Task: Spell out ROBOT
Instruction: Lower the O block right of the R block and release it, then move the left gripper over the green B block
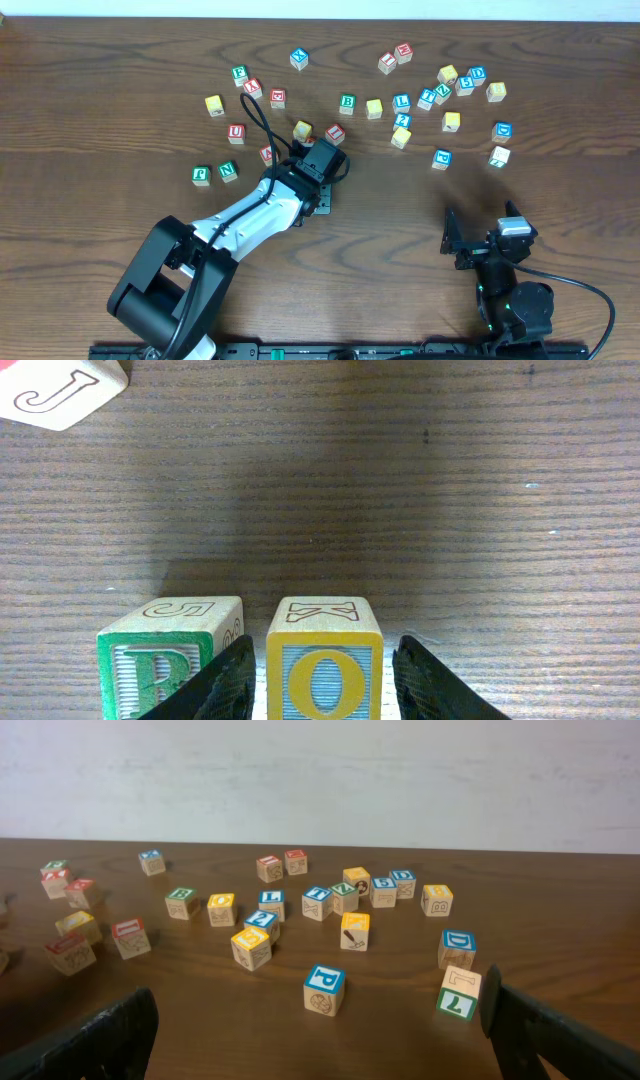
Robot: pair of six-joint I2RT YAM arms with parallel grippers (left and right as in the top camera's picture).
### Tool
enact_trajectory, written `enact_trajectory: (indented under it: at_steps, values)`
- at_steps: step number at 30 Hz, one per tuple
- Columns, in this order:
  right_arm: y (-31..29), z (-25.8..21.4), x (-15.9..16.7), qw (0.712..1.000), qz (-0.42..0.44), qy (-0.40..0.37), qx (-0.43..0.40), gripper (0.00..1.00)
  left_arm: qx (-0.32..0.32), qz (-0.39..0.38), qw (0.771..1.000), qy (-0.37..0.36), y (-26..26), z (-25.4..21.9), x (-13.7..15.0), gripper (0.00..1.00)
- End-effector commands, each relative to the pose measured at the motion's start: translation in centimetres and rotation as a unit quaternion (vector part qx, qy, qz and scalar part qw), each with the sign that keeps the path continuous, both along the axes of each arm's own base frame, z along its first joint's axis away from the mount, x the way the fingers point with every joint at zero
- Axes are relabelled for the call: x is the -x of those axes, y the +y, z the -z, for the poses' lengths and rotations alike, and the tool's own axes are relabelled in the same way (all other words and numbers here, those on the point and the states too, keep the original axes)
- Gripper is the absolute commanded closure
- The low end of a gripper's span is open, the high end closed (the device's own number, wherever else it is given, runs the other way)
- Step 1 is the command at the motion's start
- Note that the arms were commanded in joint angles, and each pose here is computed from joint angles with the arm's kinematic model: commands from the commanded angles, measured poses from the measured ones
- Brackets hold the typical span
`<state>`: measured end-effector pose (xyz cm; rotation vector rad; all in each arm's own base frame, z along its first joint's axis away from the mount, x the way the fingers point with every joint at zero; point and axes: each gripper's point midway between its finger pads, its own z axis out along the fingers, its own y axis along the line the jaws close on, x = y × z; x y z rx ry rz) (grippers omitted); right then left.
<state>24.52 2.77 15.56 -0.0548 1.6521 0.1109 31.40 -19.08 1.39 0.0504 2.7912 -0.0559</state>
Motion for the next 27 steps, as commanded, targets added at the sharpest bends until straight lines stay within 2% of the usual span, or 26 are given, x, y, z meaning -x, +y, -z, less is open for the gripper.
enact_trajectory:
  at_steps: [1, 14, 16, 18, 21, 23, 25, 27]
  values:
    - [-0.2, 0.0, 0.0, 1.0, 0.005, 0.0, -0.003, 0.01, -0.01, 0.003, 1.0, 0.001, 0.4, 0.3, 0.0, 0.56]
    - [-0.2, 0.0, 0.0, 1.0, 0.005, 0.0, -0.003, 0.01, 0.011, 0.019, 0.999, -0.039, -0.1, -3.1, -0.7, 0.56]
    - [-0.2, 0.0, 0.0, 1.0, 0.005, 0.0, -0.003, 0.01, 0.023, 0.031, 0.997, -0.066, -0.2, -5.6, -0.9, 0.56]
    - [-0.2, 0.0, 0.0, 1.0, 0.005, 0.0, -0.003, 0.01, 0.041, 0.035, 0.994, -0.097, -0.3, -8.5, -1.0, 0.49]
    - [-0.2, 0.0, 0.0, 1.0, 0.005, 0.0, -0.003, 0.01, 0.057, 0.037, 0.99, -0.127, -0.1, -13.0, -0.8, 0.48]
    - [-0.2, 0.0, 0.0, 1.0, 0.005, 0.0, -0.003, 0.01, 0.053, 0.042, 0.99, -0.127, 0.0, -15.0, -0.6, 0.46]
    - [-0.2, 0.0, 0.0, 1.0, 0.005, 0.0, -0.003, 0.01, 0.047, 0.051, 0.99, -0.126, -0.1, -17.3, -0.9, 0.38]
    - [-0.2, 0.0, 0.0, 1.0, 0.005, 0.0, -0.003, 0.01, 0.048, 0.059, 0.988, -0.135, -0.9, -19.2, -1.9, 0.34]
